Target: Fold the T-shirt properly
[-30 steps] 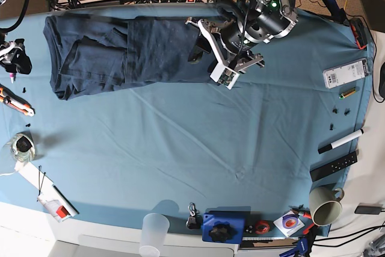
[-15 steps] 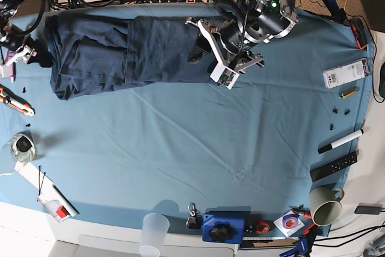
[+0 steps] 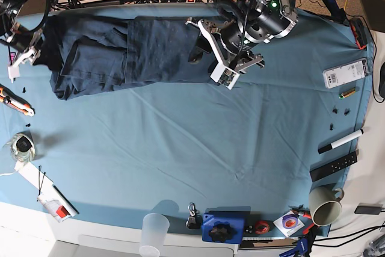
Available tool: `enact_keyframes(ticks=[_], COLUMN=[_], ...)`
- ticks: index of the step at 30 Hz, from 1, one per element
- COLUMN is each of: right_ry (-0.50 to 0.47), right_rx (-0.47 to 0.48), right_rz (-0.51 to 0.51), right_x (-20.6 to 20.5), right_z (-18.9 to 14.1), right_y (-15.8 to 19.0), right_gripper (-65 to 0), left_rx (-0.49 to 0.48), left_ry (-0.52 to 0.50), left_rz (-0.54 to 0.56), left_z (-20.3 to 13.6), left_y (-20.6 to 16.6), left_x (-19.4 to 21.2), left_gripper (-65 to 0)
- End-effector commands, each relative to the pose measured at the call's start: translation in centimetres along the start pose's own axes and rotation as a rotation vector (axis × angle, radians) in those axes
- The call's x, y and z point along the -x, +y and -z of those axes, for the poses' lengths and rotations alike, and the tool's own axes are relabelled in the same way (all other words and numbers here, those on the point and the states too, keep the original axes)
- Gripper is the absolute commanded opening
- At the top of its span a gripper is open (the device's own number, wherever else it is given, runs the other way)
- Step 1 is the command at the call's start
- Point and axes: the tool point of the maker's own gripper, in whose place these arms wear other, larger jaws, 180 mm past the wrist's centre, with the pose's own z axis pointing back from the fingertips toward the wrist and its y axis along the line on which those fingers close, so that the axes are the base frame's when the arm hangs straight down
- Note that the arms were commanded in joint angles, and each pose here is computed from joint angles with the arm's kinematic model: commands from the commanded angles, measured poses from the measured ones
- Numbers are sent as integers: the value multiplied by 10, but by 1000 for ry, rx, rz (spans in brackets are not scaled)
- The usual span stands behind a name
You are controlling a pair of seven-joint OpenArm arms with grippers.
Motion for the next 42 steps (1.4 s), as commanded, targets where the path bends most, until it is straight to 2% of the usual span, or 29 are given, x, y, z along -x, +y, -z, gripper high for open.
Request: enact_keyframes(ticks=[1, 6, 13, 19, 21, 23, 25, 27, 34, 42], right_ry=[-32, 24, 181, 188, 188, 185, 178, 167, 86, -131], right_rx=[3, 6, -21, -47, -52, -58, -70, -84, -117, -168], right_rz=[-33, -27, -28, -9, -4, -2, 0, -4, -52, -163], right_x=[-17, -2, 35, 46, 48, 48, 48, 44, 8, -72], right_z=[-11, -4, 23, 33, 35, 37, 41, 46, 50, 36], right_y=[4, 2, 8, 12, 13, 14, 17, 21, 36, 69], right_gripper=[-326, -326, -326, -326, -367, -482, -584, -642, -650, -650], left_rx=[16, 16, 18, 18, 19, 19, 19, 18, 14, 15], left_ry=[-53, -61, -61, -63, -65, -65, -63, -50, -30, -28], left_rz=[3, 3, 3, 2, 2, 2, 2, 2, -14, -15], left_z=[-3, -3, -3, -3, -3, -3, -3, -3, -4, -4], left_y=[-5, -5, -5, -5, -5, -5, -5, -5, -5, -5], left_x=[-13, -14, -14, -14, -15, -15, -14, -12, -6, -5], left_gripper=[-367, -367, -367, -367, -367, -367, -367, -367, -367, -367])
